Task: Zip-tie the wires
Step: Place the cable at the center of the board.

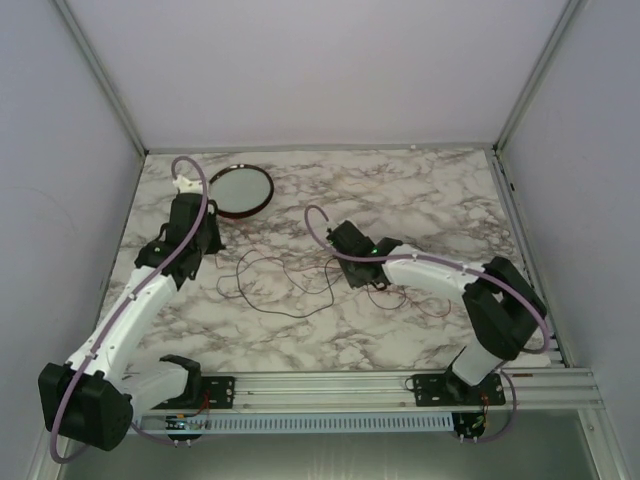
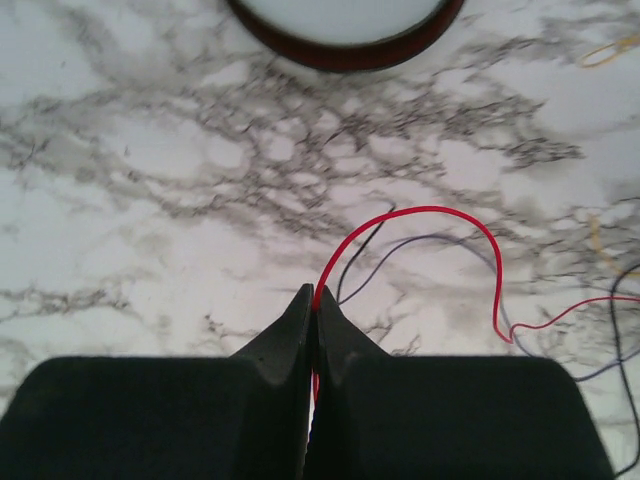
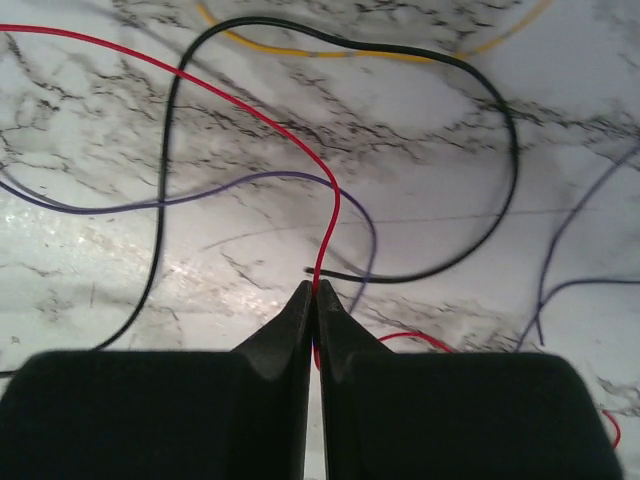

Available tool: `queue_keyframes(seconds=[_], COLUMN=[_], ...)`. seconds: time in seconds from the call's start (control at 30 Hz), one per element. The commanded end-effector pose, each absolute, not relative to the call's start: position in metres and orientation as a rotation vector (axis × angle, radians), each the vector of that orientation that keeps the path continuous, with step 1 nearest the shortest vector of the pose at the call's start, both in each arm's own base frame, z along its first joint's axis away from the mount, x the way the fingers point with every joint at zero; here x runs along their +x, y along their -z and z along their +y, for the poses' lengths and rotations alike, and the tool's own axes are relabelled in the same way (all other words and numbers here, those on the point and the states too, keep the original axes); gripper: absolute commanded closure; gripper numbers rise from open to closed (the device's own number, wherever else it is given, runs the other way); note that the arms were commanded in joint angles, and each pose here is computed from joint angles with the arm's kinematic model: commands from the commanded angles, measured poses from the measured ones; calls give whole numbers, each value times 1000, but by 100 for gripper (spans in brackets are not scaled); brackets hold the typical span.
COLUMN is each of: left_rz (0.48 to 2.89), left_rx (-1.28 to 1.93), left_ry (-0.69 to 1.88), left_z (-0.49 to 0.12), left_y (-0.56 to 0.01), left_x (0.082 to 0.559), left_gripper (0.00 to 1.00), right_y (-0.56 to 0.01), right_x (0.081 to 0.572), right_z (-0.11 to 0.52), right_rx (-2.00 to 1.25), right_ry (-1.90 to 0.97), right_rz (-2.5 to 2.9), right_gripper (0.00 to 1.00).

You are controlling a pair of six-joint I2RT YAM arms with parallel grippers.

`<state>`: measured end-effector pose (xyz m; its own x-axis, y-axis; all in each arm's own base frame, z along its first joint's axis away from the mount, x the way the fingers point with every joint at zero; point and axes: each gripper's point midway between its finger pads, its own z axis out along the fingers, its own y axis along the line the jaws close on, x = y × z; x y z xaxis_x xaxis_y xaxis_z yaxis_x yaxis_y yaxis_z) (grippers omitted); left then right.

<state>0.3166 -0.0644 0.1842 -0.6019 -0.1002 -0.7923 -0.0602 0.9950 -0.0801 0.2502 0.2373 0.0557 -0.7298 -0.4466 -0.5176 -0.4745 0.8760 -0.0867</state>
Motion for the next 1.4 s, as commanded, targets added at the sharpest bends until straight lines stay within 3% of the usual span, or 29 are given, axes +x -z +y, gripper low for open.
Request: queue_keyframes(seconds=[0.0,0.27,0.53,0.93,1.13,1.37], left_rz=[2262,2312,2397,2470,2495,2502], left_rx=[-211,-255,-241,-241,-251,-273], left_ry=[-19,-44,-40,-108,-134,-155], left_z=[-41,-27,-30,-22,-19,-14], left_y=[-165,-133,-94,-64,-52,-51], left_x=[303,297,288,276,273,273], left_gripper=[100,100,99,93,85,63], right_y=[-62,-55,-56,-55,-49,-45], right_x=[257,249,239,212,204,192], right_z=[273,284,270,239,235,221], right_rx=[-697,-766,-766,-749,-751,-728], right_ry=[-144,-158,-137,-116,-125,-104], right_rz=[2455,2462,2482,2543,2570,2604], right_gripper=[98,93,100,100,100,100])
